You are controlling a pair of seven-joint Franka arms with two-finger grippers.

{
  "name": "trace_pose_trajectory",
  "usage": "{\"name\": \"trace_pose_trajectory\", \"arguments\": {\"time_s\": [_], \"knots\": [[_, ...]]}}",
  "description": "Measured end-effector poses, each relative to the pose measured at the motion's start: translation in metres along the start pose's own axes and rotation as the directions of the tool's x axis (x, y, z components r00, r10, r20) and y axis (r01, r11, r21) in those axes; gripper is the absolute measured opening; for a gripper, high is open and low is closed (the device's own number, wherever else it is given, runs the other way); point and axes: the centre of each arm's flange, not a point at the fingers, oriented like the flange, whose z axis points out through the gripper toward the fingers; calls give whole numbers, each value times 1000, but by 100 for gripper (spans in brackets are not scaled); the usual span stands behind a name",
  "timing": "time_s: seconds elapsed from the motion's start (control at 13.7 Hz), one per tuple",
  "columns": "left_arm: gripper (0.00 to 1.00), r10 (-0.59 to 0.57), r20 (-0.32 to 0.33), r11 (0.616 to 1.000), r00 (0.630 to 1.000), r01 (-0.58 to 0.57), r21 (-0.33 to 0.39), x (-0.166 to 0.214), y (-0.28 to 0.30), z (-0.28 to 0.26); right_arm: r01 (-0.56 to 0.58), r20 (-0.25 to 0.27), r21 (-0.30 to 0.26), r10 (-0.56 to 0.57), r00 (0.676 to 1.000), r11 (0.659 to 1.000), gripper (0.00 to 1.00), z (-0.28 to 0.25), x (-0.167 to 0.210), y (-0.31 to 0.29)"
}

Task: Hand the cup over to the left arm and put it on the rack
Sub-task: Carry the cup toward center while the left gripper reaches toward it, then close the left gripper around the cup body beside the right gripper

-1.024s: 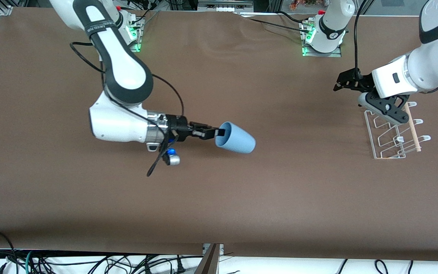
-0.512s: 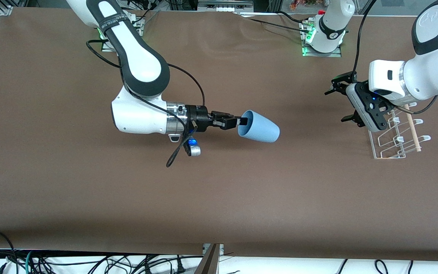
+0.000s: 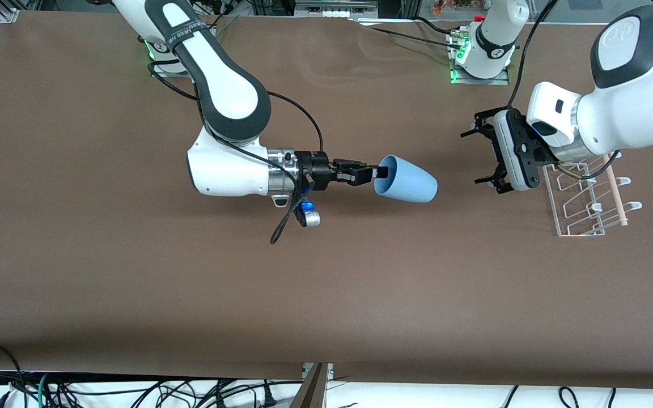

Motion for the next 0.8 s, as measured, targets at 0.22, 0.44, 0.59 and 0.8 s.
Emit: {"name": "trace_pose_trajectory", "arguments": {"time_s": [0.22, 0.44, 0.59, 0.8], "knots": [[100, 128, -45, 986, 991, -123, 110, 36, 11, -11, -8, 12, 19, 8, 1000, 1000, 5, 4, -3, -3], [100, 200, -80, 968, 976, -184, 173, 76, 22, 19, -7, 17, 19, 7, 1000, 1000, 5, 8, -6, -3], [100, 219, -78, 965, 973, -204, 166, 85, 18, 43, -10, 9, 21, 10, 1000, 1000, 5, 7, -4, -2], [100, 255, -67, 957, 965, -242, 160, 81, 12, 49, -15, 4, 18, 15, 1000, 1000, 5, 7, -1, 1]]}}
